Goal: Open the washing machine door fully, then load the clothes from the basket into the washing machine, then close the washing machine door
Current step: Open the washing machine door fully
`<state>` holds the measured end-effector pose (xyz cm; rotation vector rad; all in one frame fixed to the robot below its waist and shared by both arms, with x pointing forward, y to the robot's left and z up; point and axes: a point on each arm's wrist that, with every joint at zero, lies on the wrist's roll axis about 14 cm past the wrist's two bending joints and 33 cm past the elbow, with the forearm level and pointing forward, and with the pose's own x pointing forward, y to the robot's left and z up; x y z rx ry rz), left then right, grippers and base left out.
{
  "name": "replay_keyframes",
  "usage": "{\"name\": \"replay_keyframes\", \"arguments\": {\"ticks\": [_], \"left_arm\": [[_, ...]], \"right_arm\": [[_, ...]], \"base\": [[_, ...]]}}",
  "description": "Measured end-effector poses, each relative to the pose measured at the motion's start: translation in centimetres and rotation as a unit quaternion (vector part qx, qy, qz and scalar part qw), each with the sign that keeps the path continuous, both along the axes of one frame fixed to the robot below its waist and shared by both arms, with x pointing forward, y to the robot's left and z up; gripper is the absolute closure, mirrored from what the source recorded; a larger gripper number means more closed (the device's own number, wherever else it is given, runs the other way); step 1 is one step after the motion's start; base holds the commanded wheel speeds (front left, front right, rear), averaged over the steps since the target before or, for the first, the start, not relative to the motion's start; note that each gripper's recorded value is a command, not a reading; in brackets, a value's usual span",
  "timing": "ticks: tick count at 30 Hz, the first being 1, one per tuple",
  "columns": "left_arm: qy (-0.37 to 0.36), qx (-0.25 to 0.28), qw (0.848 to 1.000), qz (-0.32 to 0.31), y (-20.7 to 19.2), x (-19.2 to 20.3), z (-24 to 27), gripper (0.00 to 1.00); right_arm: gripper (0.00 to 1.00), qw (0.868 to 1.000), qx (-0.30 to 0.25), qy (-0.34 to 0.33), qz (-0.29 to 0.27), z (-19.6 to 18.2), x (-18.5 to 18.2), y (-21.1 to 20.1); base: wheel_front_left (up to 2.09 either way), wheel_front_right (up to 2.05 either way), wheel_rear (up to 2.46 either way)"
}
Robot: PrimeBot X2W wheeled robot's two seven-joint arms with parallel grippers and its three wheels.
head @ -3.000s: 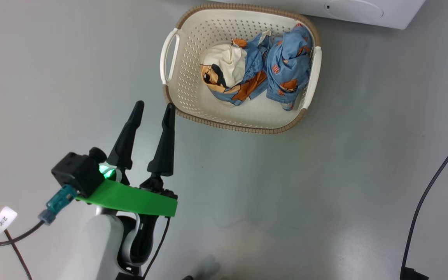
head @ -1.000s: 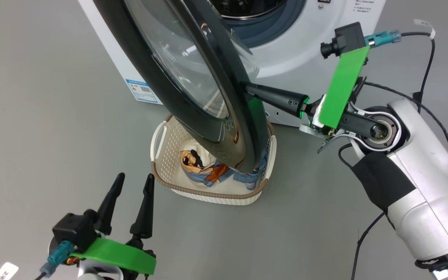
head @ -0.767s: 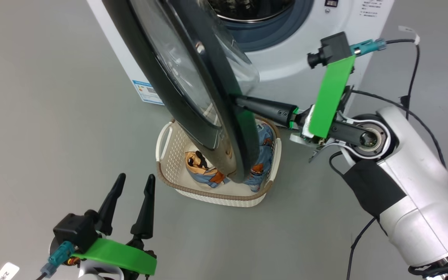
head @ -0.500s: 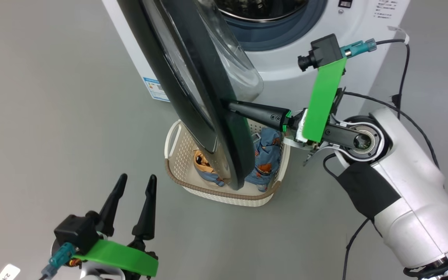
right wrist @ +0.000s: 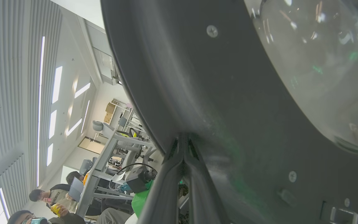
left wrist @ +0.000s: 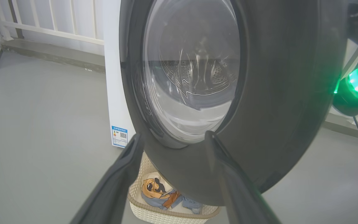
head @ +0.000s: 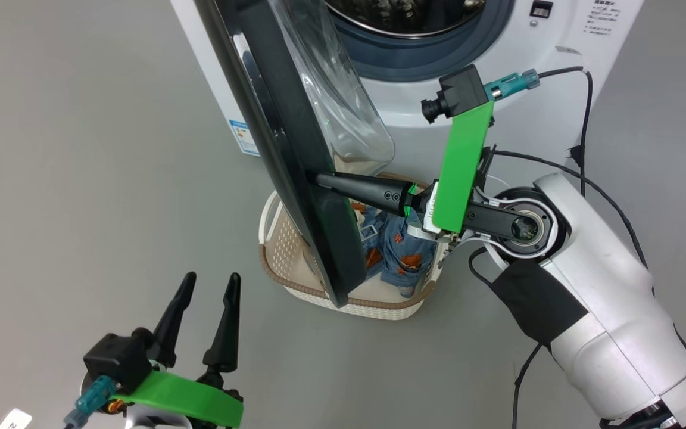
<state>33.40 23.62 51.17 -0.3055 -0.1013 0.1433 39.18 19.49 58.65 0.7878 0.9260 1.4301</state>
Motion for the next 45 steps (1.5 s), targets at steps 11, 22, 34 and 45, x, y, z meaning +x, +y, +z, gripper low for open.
{"name": "replay_keyframes", "arguments": {"ticks": [11,22,34,45], "left_arm": [[-0.007,-0.033,0.999,-0.027,-1.1,1.0,-0.1,0.0],[-0.016,-0.025,0.998,-0.061,-2.2,1.5,0.5,0.0],[-0.024,-0.023,0.997,-0.074,-2.5,1.2,0.8,0.0],[-0.023,-0.025,0.996,-0.079,-2.9,0.9,0.7,0.0]], "right_arm": [[0.44,0.994,-0.01,-0.01,-0.109,-1.3,2.9,-4.4],[0.0,0.97,-0.022,-0.037,-0.24,-2.2,5.2,-11.5],[0.0,0.92,-0.062,-0.078,-0.38,-5.3,5.4,-20.0],[0.0,0.861,-0.123,-0.094,-0.485,-10.0,3.9,-27.6]], "base": [[0.0,0.0,0.0],[0.0,0.0,0.0],[0.0,0.0,0.0],[0.0,0.0,0.0]]}}
